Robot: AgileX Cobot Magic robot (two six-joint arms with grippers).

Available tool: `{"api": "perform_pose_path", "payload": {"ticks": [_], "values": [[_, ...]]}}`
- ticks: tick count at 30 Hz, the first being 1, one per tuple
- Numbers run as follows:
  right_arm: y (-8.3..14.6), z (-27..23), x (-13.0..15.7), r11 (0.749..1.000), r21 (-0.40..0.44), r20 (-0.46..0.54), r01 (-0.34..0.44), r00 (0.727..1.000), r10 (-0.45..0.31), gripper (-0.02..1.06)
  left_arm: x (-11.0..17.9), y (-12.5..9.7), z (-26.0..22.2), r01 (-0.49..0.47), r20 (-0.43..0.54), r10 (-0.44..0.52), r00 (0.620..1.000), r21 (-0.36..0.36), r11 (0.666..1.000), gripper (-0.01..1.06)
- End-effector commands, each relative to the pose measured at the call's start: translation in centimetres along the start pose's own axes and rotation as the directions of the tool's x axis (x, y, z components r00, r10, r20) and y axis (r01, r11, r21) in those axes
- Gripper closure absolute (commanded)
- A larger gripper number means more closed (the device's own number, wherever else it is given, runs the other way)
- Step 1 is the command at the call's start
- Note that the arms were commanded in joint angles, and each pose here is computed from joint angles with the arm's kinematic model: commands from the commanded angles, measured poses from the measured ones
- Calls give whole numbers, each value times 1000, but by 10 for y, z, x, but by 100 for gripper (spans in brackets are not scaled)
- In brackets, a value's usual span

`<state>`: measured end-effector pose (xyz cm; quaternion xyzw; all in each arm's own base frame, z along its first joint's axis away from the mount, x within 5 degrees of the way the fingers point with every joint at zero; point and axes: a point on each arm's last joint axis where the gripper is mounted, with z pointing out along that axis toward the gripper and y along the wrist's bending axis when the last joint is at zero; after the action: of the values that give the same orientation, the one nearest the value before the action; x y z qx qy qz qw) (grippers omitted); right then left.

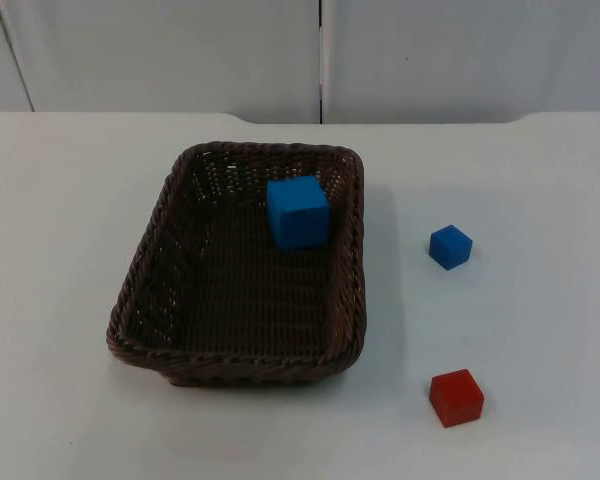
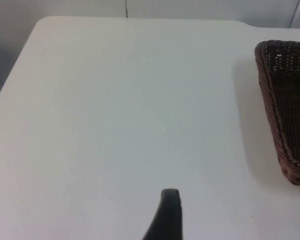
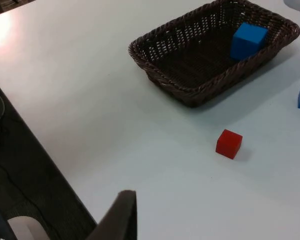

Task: Pick up the basket with the left hand and place the largest block into the basket with the right hand.

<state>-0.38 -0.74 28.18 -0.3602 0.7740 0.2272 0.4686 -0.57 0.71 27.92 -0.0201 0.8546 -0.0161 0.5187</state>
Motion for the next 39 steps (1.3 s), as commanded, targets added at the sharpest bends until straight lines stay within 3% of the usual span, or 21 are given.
{"api": "perform_pose_path", "payload": {"ticks": [1, 27, 29, 31, 32, 34, 39], "values": [[0, 1, 1, 1000, 4, 0, -1, 1000, 1, -1, 1, 1, 1, 8, 5, -8, 1000, -2, 1000, 32], [0, 1, 1, 1000, 3, 0, 0, 1000, 0, -1, 3, 0, 2, 4, -13, -4, 1000, 5, 1000, 32], [0, 1, 1, 1000, 3, 0, 0, 1000, 0, -1, 3, 0, 2, 4, -13, -4, 1000, 5, 1000, 26], [0, 1, 1, 1000, 3, 0, 0, 1000, 0, -1, 3, 0, 2, 4, -13, -4, 1000, 5, 1000, 12], [0, 1, 1, 1000, 3, 0, 0, 1000, 0, -1, 3, 0, 2, 4, -13, -4, 1000, 5, 1000, 12], [0, 1, 1, 1000, 3, 0, 0, 1000, 0, -1, 3, 0, 2, 4, -13, -4, 1000, 5, 1000, 0], [0, 1, 1, 1000, 3, 0, 0, 1000, 0, -1, 3, 0, 2, 4, -13, -4, 1000, 5, 1000, 0]]}}
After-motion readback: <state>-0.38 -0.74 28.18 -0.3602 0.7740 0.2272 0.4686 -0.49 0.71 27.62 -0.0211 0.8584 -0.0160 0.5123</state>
